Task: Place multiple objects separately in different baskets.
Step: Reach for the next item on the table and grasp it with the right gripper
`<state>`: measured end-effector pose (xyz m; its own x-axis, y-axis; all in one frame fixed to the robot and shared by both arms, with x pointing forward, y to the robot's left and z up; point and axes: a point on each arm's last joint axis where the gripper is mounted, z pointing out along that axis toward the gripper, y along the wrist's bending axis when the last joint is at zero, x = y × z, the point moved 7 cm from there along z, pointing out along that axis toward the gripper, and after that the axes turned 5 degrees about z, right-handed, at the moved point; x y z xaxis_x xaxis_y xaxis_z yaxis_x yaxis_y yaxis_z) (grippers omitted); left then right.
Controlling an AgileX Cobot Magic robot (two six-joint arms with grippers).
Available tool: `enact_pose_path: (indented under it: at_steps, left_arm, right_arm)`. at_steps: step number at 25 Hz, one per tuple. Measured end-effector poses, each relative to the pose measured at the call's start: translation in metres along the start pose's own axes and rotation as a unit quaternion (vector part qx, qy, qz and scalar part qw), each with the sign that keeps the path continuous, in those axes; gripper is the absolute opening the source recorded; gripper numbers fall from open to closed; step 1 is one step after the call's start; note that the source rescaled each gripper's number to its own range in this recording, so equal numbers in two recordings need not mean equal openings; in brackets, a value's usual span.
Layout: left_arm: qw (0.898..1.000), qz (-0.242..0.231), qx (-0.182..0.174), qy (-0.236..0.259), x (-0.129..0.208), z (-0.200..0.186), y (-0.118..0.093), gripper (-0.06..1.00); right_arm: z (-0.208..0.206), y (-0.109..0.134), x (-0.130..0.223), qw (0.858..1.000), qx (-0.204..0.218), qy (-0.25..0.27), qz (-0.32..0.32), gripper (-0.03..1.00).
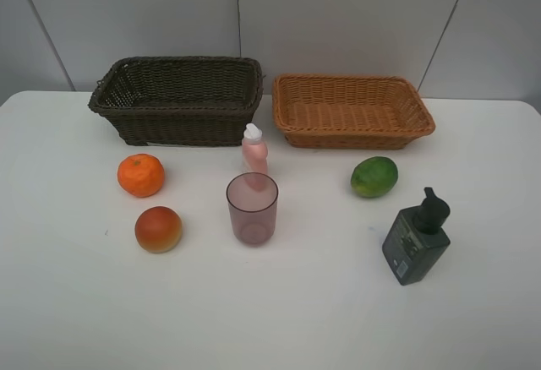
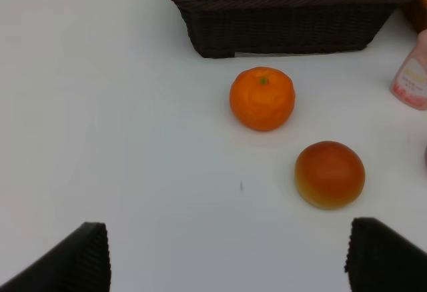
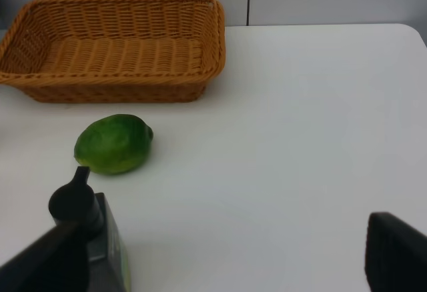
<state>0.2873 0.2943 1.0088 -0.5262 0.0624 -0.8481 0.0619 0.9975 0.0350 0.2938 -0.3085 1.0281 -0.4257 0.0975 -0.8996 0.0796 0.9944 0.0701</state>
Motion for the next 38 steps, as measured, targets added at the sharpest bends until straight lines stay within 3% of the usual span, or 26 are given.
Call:
enact_pose_path:
  at_steps: [38]
  left_arm:
    - [1.0,0.0,0.0,0.0,0.0,0.0,0.0,0.92]
  right_arm:
    - [0.0,0.0,0.0,1.0,0.0,0.0,0.0,0.92]
